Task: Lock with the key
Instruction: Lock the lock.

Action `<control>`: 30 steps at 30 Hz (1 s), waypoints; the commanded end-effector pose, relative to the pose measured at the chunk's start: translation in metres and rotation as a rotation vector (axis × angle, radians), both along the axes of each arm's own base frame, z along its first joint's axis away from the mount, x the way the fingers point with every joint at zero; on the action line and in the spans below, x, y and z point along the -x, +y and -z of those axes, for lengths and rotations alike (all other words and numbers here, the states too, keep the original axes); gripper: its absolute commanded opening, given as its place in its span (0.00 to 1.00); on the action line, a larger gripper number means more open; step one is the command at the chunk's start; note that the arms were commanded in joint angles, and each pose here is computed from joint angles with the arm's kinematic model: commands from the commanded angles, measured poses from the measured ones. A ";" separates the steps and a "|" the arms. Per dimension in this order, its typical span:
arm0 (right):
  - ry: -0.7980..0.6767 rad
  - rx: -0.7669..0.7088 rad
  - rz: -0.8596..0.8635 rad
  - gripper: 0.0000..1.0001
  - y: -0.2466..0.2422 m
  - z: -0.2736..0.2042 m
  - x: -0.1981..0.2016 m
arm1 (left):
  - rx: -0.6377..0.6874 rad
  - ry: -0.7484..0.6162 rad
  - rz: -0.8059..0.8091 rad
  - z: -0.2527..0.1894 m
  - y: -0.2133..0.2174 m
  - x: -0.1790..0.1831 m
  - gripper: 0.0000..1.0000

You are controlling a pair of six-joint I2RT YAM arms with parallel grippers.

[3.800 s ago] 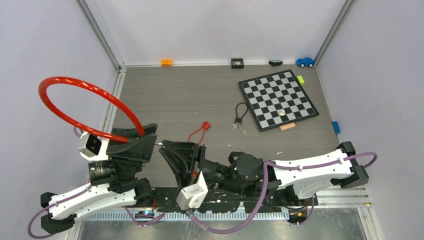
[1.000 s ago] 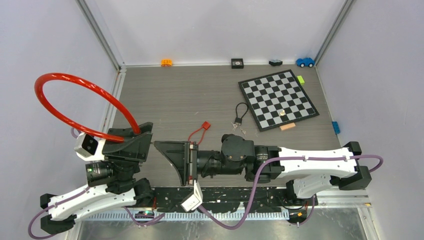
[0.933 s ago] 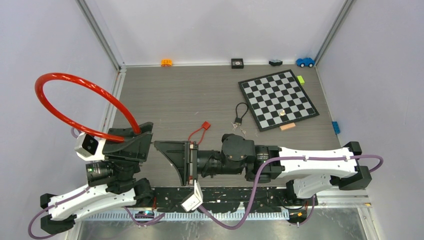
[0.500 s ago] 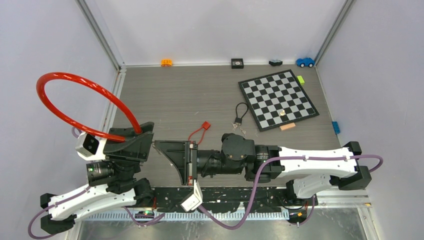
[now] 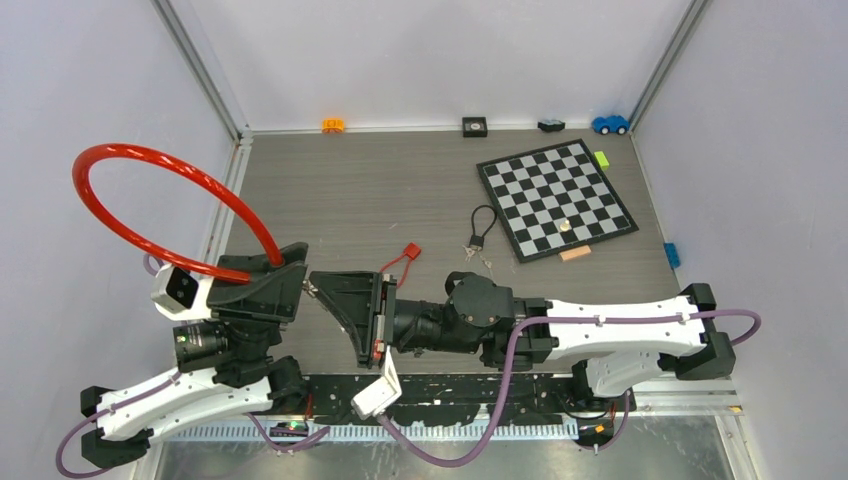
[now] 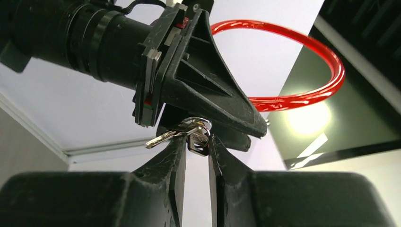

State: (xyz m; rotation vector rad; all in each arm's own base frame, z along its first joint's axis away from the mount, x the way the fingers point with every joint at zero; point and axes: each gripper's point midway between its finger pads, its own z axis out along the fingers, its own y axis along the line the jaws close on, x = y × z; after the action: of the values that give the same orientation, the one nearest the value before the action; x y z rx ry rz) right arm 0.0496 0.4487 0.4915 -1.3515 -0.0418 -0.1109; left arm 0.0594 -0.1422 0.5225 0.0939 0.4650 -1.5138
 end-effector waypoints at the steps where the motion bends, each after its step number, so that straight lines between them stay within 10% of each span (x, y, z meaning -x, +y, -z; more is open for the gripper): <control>1: 0.286 -0.158 -0.022 0.01 -0.003 -0.009 -0.007 | 0.048 -0.028 0.001 -0.014 0.013 0.007 0.00; 30: 1.138 -0.065 -0.261 0.01 -0.014 -0.004 0.029 | 0.049 -0.026 0.005 -0.011 0.014 0.007 0.00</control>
State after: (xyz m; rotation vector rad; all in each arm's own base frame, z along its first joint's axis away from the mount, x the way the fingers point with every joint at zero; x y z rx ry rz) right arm 0.0350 0.4383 0.4820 -1.2119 0.6627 0.7211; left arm 0.0540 -0.1513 0.5165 0.1476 0.4879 -1.5406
